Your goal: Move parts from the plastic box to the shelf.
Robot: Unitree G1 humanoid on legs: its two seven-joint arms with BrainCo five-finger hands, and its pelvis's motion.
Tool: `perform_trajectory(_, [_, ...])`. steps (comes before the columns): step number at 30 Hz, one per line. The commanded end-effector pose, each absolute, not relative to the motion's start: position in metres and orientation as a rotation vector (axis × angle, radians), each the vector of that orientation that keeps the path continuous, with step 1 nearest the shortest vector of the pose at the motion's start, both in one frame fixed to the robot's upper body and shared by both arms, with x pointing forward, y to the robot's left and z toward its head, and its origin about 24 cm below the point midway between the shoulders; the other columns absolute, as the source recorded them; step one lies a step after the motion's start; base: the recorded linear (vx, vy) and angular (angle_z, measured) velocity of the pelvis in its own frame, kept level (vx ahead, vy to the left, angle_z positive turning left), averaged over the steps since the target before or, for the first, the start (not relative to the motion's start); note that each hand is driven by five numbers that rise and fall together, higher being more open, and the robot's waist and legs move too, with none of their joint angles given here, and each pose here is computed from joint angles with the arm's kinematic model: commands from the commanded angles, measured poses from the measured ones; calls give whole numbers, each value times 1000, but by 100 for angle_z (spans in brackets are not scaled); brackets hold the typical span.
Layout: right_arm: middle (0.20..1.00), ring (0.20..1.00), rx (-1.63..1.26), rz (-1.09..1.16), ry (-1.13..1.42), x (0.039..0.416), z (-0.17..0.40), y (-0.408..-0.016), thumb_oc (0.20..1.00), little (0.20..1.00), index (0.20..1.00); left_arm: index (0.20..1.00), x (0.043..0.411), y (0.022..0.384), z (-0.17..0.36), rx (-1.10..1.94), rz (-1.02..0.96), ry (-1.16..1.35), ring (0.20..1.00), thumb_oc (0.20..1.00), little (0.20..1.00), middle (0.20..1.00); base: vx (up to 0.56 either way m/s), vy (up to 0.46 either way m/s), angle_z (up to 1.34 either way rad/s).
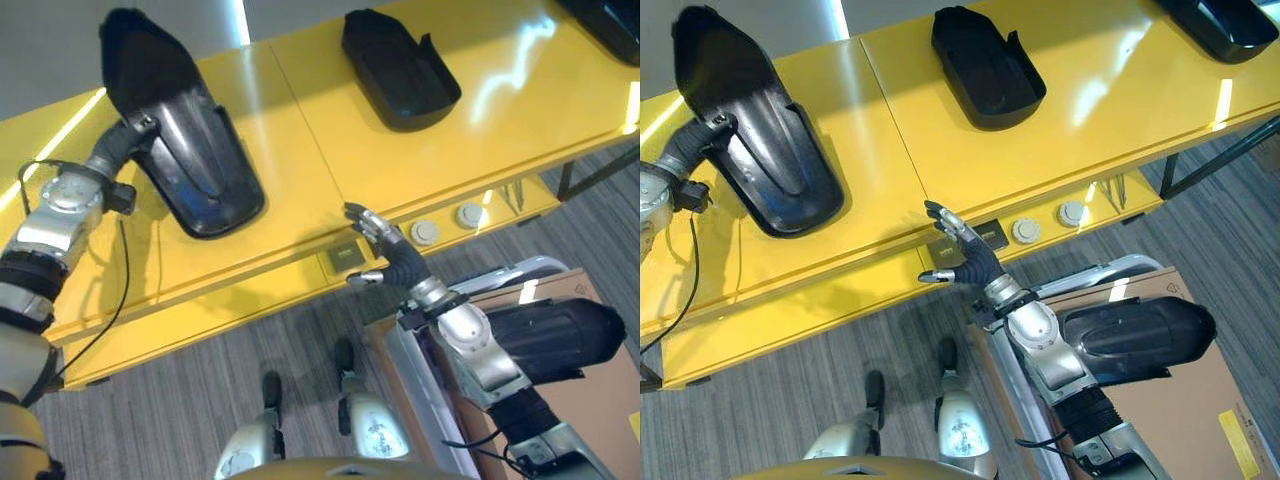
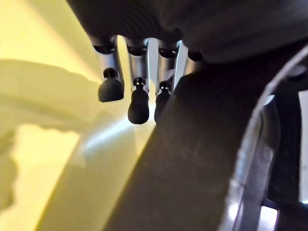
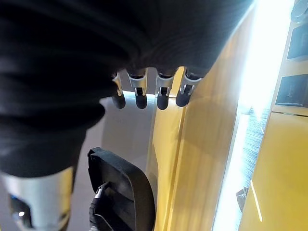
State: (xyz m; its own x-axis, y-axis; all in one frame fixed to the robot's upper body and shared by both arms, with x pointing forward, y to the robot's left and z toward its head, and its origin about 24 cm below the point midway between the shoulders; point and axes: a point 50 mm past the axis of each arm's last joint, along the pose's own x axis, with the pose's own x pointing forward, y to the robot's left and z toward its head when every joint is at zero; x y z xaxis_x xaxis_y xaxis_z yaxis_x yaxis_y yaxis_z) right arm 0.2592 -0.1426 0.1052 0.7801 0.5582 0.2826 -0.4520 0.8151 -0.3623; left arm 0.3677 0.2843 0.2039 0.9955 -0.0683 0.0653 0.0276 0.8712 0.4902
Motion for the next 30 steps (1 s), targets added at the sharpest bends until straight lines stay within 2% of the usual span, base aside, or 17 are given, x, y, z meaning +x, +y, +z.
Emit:
perform_trajectory(1, [1000, 1000, -298, 744, -55, 233, 38, -126, 1000, 1000, 1000, 200, 376, 278, 254, 595, -28, -216, 200, 200, 200, 200, 0, 0, 0])
perform_trajectory(8, [1000, 1000, -360, 741, 9, 226, 24, -134, 1000, 1000, 1000, 200, 387, 297, 268, 641, 154, -172, 200, 200, 200, 200, -14, 7, -5])
perform_trajectory(12, [1000, 1000, -458, 729, 210, 202, -16, -161, 1000, 1000, 1000, 200, 383, 316, 277, 715, 234, -133, 200, 200, 200, 200, 1, -3, -7])
perform_trajectory(13, [1000, 1000, -543, 706, 338, 191, -41, -178, 1000, 1000, 1000, 200, 379, 323, 278, 746, 253, -119, 200, 200, 200, 200, 0, 0, 0])
perform_trajectory(20, [1000, 1000, -557, 702, 494, 168, -65, -196, 1000, 1000, 1000, 200, 373, 335, 281, 787, 280, -100, 200, 200, 200, 200, 0, 0, 0])
perform_trajectory(25, [1000, 1000, -558, 686, 481, 170, -61, -200, 1000, 1000, 1000, 200, 370, 338, 280, 792, 282, -105, 200, 200, 200, 200, 0, 0, 0])
perform_trajectory(30, [1000, 1000, -539, 662, 304, 172, -20, -205, 1000, 1000, 1000, 200, 364, 344, 286, 831, 282, -112, 200, 200, 200, 200, 0, 0, 0])
